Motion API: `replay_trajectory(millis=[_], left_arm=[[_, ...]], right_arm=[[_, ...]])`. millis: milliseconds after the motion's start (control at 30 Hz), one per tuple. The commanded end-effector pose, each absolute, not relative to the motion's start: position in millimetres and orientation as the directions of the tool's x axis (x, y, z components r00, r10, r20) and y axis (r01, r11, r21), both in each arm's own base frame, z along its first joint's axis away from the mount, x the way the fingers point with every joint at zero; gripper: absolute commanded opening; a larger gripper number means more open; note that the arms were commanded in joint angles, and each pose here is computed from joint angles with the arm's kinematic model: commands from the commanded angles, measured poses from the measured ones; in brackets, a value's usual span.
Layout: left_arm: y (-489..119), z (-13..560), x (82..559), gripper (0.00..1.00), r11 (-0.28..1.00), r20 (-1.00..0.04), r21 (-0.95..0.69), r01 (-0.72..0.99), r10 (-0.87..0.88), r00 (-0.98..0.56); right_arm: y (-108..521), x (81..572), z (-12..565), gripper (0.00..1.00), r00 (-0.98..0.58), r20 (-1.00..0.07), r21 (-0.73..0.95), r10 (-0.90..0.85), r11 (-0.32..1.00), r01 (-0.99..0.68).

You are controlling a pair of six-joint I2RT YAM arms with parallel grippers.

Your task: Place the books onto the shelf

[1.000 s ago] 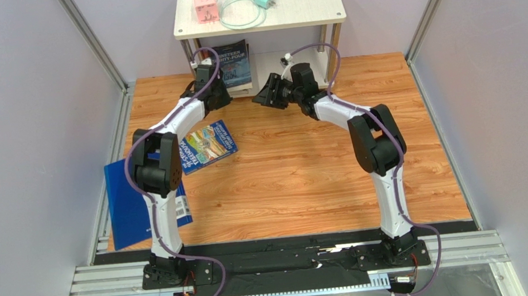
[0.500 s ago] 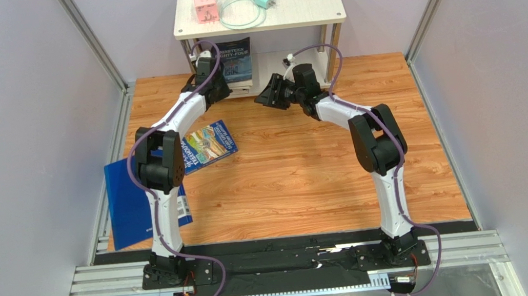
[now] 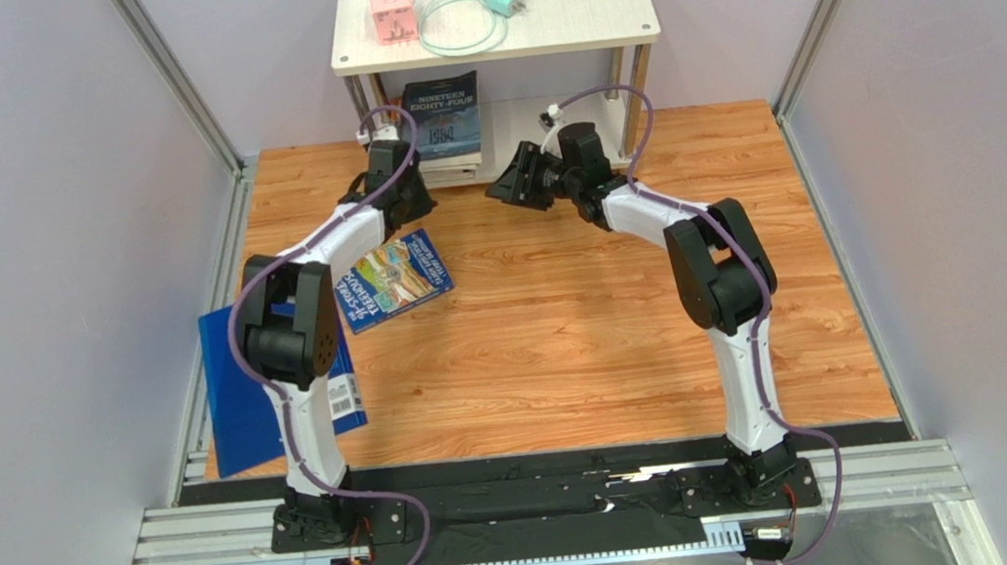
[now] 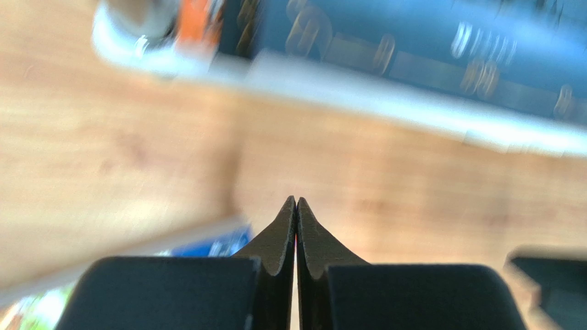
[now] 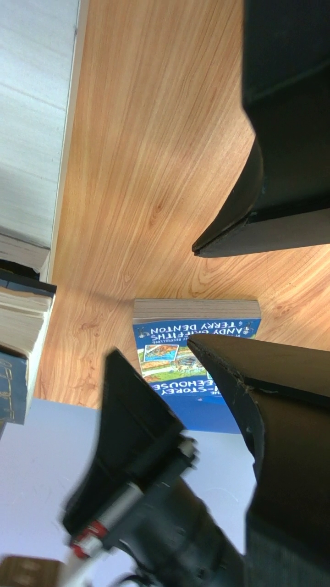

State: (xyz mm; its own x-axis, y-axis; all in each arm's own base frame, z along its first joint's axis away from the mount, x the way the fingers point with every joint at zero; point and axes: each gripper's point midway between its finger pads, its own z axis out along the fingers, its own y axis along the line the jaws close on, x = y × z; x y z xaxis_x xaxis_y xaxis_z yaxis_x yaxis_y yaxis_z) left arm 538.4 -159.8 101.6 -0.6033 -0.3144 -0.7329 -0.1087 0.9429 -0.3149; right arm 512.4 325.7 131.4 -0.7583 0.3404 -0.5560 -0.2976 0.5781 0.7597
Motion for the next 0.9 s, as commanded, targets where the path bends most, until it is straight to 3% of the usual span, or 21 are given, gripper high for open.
replay_trajectory(millis=[0,100,200,267,567,867], left_arm=[[-146,170,522,0.0,0.943,-0.83,-0.329,-0.052,-0.315,-0.46],[-135,176,499,0.0,0.951,-0.84,-0.304,-0.058,-0.297,-0.453],[-124,176,476,0.0,0.953,-0.829,-0.288,-0.096,-0.299,-0.473],[-121,178,463,0.0,0.949,-0.818,-0.298,-0.106,-0.311,-0.484],[-109,188,409,0.0,0.928,-0.812,-0.357,-0.108,-0.366,-0.454],[-95,225,377,0.0,0.933,-0.851,-0.349,-0.082,-0.353,-0.388]], right_arm=[[324,531,180,0.49,-0.677,-0.621,0.744,0.396,0.569,-0.35],[320,547,189,0.43,-0.644,-0.633,0.736,0.43,0.593,-0.327],[320,566,191,0.09,-0.618,-0.636,0.734,0.462,0.608,-0.302],[320,584,190,0.01,-0.601,-0.637,0.731,0.483,0.626,-0.271],[310,628,163,0.0,-0.563,-0.667,0.673,0.489,0.719,-0.172],[295,645,168,0.0,-0.484,-0.678,0.687,0.553,0.712,-0.149]])
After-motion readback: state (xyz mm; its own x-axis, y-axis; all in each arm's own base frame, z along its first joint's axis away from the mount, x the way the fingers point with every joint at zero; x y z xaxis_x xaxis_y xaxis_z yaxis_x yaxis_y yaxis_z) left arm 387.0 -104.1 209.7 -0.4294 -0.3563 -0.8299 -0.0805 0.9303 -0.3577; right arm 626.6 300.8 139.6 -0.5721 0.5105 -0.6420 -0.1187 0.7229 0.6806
